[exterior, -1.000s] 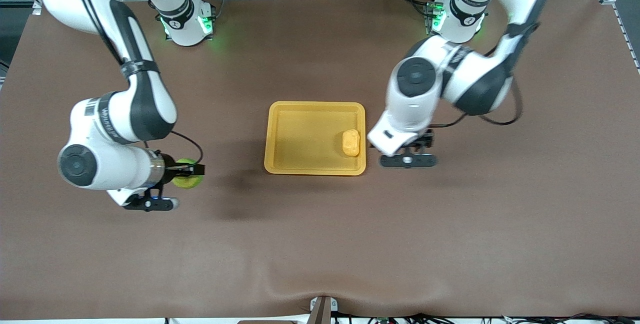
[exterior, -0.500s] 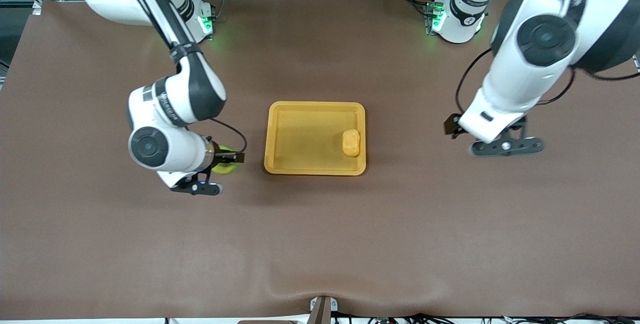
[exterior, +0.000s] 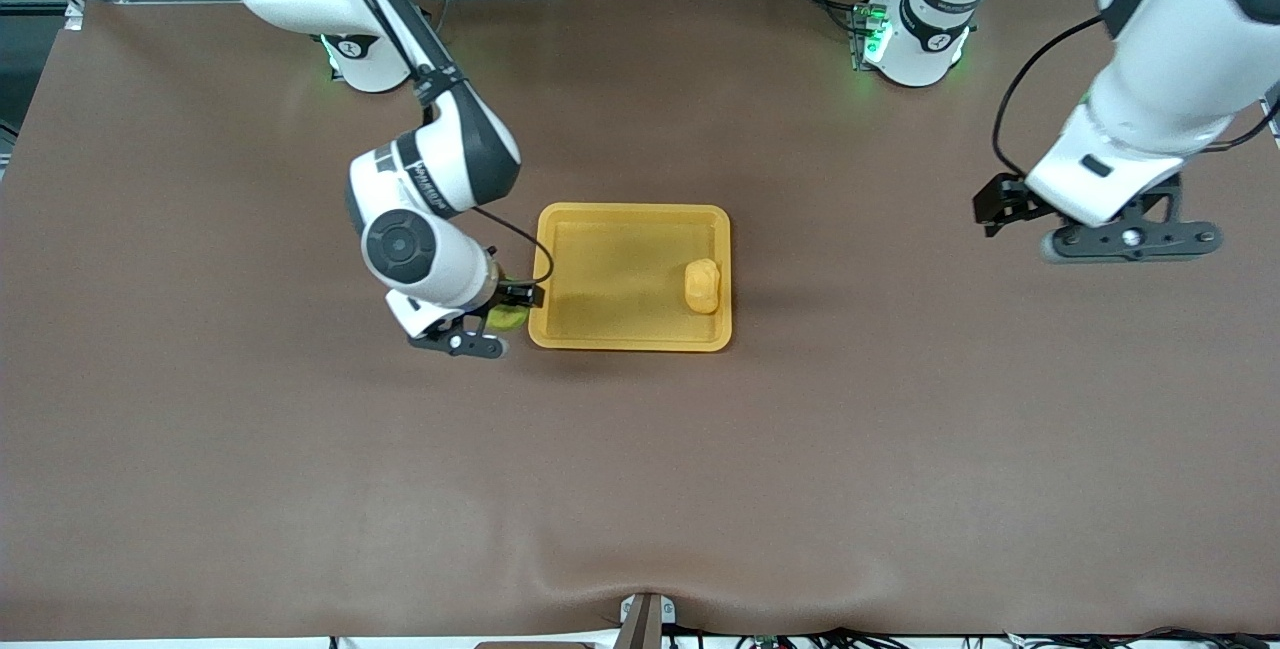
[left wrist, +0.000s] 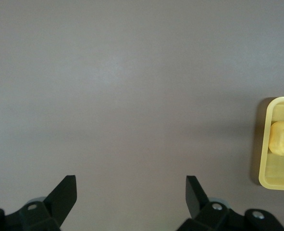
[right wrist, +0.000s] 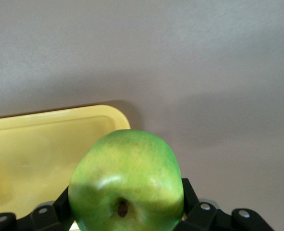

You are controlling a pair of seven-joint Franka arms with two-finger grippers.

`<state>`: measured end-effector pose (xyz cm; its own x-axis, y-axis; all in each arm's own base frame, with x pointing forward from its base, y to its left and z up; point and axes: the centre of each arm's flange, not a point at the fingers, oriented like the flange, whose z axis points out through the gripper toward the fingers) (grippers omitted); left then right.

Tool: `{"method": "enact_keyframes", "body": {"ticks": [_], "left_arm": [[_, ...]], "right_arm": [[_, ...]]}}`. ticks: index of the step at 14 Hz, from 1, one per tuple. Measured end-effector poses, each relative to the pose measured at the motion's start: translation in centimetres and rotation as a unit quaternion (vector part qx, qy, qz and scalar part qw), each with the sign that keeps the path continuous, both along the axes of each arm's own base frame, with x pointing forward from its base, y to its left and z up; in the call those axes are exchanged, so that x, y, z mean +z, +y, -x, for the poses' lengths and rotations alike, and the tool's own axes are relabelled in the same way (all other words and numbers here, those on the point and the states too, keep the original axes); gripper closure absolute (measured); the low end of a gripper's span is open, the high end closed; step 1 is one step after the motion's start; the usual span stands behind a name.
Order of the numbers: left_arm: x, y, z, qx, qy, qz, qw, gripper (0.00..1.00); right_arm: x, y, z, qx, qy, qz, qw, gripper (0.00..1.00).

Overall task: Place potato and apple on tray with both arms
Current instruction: 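Carry the green apple to the tray while the left gripper withdraws, then lower the apple onto the tray and open the right gripper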

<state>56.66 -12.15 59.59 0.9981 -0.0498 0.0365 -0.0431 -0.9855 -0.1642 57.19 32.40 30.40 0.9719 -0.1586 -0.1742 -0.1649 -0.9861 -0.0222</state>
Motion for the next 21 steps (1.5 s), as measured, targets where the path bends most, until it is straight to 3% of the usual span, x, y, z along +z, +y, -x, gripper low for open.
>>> {"method": "enact_keyframes", "body": {"ticks": [11,19,21], "left_arm": [[2.9,3.9,0.3,0.002,-0.015,-0.002,1.0,0.0],[7.3,9.2,4.6,0.031,0.014,0.052,0.998,0.0],[7.3,9.2,4.9,0.031,0.019,0.052,0.998,0.0]], "right_arm": [[-7.6,6.2,6.7,0.009,-0.014,0.013,1.0,0.14],[-9.9,8.0,9.4,-0.003,-0.018,0.021,1.0,0.14],[-10.0,7.9,9.3,-0.021,-0.018,0.024,0.999,0.0]]}}
